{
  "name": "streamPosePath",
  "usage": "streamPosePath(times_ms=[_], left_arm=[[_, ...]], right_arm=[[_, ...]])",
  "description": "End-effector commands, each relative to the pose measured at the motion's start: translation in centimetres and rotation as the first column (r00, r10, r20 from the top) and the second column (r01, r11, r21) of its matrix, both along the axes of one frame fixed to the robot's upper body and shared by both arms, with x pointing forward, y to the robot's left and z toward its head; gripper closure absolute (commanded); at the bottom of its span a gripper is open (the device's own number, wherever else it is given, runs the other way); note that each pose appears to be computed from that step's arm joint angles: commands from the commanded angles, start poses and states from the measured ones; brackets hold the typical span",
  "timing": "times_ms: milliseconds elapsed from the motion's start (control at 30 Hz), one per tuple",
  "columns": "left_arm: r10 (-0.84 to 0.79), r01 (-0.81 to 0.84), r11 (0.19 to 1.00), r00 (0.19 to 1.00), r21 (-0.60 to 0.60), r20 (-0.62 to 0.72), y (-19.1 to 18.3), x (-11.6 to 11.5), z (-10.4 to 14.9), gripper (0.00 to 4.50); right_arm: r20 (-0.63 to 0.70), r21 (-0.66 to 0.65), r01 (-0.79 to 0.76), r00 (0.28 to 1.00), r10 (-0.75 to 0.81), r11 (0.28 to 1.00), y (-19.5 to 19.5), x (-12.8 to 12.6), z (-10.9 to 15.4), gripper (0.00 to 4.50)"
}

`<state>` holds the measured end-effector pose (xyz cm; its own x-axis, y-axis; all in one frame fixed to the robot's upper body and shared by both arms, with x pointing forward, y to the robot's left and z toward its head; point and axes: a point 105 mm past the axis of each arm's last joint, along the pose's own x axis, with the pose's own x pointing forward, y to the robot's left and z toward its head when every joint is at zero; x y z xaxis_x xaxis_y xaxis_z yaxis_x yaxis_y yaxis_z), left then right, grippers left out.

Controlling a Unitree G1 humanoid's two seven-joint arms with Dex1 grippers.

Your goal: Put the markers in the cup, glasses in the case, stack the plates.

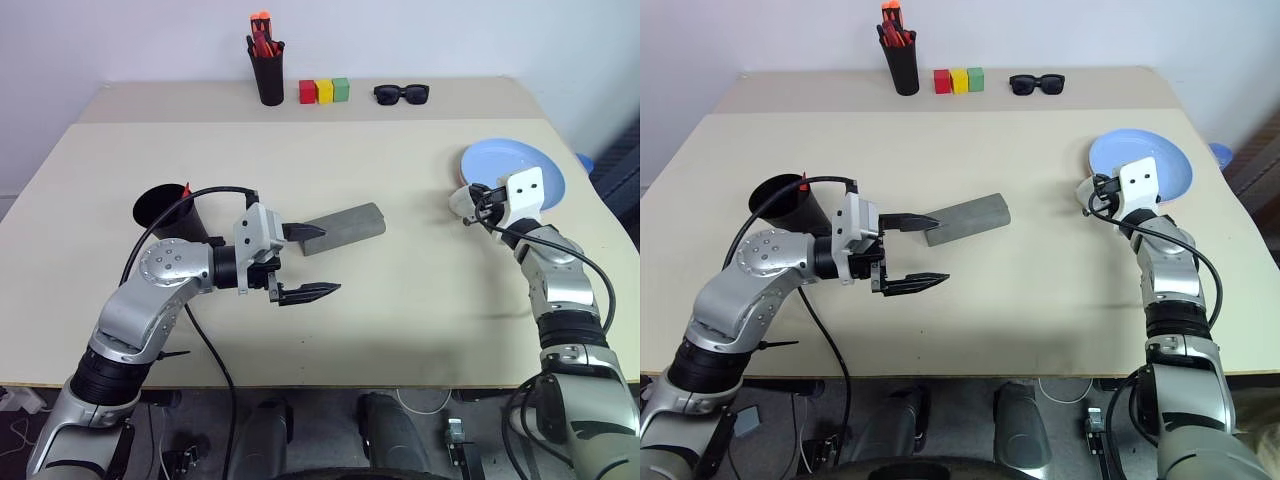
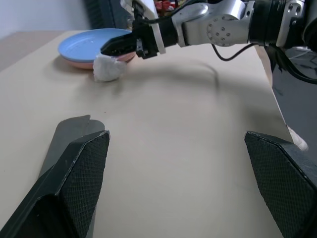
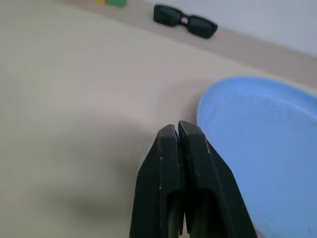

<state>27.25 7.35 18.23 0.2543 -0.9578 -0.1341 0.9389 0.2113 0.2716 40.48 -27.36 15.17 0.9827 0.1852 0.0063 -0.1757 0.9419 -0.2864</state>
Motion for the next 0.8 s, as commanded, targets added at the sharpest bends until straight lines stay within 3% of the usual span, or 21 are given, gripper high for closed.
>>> streamPosePath(times_ms=[33, 167, 800], left_arm=[[-0.022, 0.022, 1.000, 0.999, -0.008, 0.037, -0.4, -0.6, 0.8, 0.00], [-0.020, 0.020, 1.000, 0.999, -0.009, 0.035, -0.4, -0.6, 0.8, 0.00], [0.002, -0.001, 1.000, 0.999, -0.008, 0.034, -0.1, -0.7, 0.9, 0.00]], right_arm=[[0.060, -0.009, -0.006, 0.998, 0.007, 1.000, -0.4, -0.1, 1.9, 3.21], [0.055, -0.007, -0.012, 0.998, 0.012, 1.000, -0.1, -0.1, 1.6, 1.23], [-0.045, -0.112, -0.005, 0.999, 0.000, 0.994, -0.1, 0.4, -2.1, 1.23]])
